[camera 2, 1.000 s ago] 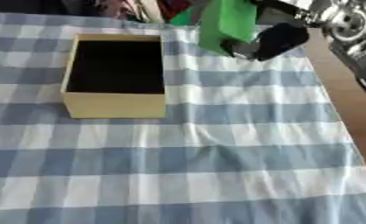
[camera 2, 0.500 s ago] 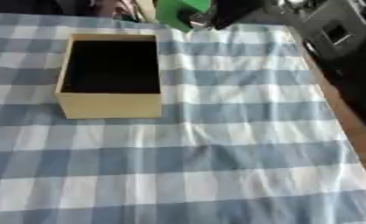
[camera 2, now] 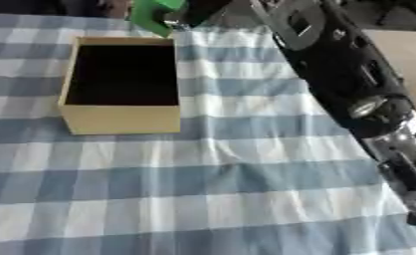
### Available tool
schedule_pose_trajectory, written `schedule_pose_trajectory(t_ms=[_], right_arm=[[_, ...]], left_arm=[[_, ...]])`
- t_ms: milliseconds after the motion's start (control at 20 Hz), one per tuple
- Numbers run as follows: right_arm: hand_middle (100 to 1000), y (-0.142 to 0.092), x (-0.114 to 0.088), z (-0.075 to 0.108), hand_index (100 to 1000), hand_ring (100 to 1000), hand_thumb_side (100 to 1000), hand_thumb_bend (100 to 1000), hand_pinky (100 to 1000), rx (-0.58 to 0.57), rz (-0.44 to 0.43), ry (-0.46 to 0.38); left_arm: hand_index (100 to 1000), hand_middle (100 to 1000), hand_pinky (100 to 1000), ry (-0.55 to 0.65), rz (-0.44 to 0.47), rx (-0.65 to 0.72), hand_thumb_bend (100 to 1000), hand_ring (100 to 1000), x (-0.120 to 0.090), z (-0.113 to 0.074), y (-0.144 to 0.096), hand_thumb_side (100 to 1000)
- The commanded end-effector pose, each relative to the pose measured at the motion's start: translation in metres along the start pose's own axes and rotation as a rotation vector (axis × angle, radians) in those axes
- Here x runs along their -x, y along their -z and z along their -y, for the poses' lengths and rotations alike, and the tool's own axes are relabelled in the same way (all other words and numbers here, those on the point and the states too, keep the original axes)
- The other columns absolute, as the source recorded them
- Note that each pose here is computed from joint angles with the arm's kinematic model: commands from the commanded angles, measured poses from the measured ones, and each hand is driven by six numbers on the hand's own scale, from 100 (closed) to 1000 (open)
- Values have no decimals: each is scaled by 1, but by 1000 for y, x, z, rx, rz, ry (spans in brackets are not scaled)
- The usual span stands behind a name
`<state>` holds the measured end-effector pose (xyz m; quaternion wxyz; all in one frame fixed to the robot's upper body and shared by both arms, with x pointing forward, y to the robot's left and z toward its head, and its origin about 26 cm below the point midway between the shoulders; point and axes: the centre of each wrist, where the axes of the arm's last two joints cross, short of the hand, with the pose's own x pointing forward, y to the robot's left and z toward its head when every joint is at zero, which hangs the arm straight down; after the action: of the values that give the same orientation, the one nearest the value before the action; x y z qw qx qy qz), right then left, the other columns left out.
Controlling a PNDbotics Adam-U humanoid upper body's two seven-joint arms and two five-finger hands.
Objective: Pick up objects on the table and place them in the box.
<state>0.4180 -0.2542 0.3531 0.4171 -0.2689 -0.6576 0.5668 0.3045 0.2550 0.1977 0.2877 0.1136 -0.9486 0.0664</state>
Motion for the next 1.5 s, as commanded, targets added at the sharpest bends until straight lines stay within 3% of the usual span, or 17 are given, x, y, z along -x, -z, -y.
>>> schedule_pose_trajectory(t_ms=[50,900,1300,1500], right_arm=[[442,9,-2,5,607,588,382,100,633,3,-2,-18],[428,36,-10,-20,593,473,386,100,542,-147,46,-28],[441,45,-1,-32,623,474,396,100,536,-219,10,-44],[477,47,3,-37,672,503,454,100,559,-257,10,-40]], left_arm=[[736,656,695,-19,27,9,100,595,-6,2,5,895],[736,657,696,-30,32,13,100,595,-7,5,7,896],[735,657,696,-37,37,16,100,596,-8,6,9,898],[735,657,696,-38,37,18,100,596,-9,7,9,898]])
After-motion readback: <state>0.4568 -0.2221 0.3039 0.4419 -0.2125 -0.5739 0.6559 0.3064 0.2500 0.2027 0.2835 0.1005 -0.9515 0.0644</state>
